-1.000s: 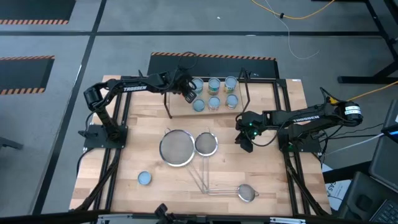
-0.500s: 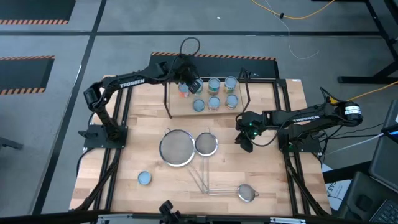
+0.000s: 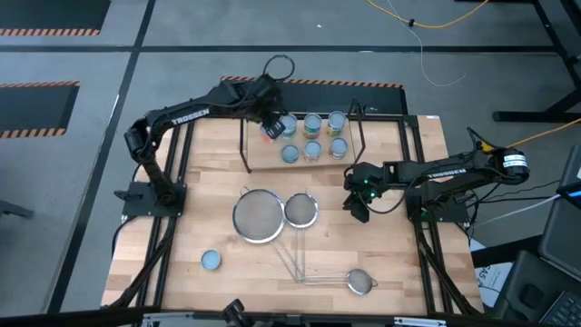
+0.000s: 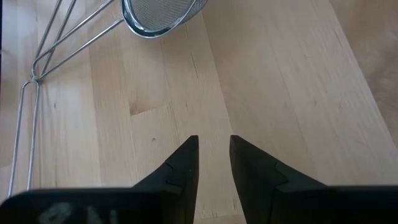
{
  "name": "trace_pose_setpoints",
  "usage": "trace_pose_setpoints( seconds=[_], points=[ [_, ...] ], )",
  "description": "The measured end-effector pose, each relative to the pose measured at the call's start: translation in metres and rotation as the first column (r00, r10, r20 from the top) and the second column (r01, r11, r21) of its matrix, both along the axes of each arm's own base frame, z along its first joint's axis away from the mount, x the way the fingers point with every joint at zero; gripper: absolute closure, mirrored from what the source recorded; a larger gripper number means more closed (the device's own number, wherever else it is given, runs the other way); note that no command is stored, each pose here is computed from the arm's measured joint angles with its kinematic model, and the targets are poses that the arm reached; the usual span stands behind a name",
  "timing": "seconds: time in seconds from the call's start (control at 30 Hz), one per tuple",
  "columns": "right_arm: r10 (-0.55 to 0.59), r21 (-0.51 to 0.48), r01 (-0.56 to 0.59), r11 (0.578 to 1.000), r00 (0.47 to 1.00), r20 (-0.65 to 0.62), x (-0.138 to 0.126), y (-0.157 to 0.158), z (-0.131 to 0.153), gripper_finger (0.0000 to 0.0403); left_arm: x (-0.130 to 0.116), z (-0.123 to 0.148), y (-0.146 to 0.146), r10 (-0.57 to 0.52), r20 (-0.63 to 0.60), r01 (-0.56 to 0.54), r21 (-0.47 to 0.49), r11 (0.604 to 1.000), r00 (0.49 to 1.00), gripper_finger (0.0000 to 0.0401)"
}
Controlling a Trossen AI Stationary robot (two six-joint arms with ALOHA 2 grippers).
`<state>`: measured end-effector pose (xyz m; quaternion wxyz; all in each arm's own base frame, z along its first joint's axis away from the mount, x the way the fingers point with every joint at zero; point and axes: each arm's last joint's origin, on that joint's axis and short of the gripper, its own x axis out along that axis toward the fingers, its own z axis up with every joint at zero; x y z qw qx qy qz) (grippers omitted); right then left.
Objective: Pick and place cans onto a shelf
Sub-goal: Put the canned meatballs on the shelf
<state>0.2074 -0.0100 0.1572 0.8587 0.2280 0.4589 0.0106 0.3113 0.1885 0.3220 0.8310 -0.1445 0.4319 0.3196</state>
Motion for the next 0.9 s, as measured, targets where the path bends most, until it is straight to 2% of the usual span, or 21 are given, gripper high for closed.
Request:
trace_pose_setpoints(
  seconds=[0.1, 0.4, 0.57, 0.77, 0.9],
  points=[
    [0.0, 0.0, 0.0, 1.0, 1.0, 0.0, 0.0, 0.0, 0.0, 0.0308, 0.005, -0.019, 0.003, -0.005, -0.08, 0.001, -0.054, 0.999, 0.997, 0.0287],
    [0.0, 0.0, 0.0, 1.0, 1.0, 0.005, 0.0, 0.0, 0.0, 0.0308, 0.026, -0.071, 0.013, -0.028, -0.205, -0.002, -0.145, 0.989, 0.978, 0.0287],
    [0.0, 0.0, 0.0, 1.0, 1.0, 0.006, 0.0, 0.0, 0.0, 0.0308, 0.029, -0.082, 0.015, -0.031, -0.23, -0.006, -0.16, 0.987, 0.973, 0.0287],
    [0.0, 0.0, 0.0, 1.0, 1.0, 0.007, 0.001, 0.0, 0.0, 0.0308, 0.029, -0.083, 0.017, -0.026, -0.235, -0.012, -0.157, 0.988, 0.972, 0.0287],
    [0.0, 0.0, 0.0, 1.0, 1.0, 0.007, 0.001, 0.0, 0.0, 0.0308, 0.028, -0.083, 0.017, -0.044, -0.252, 0.008, -0.141, 0.99, 0.967, 0.0301]
  ],
)
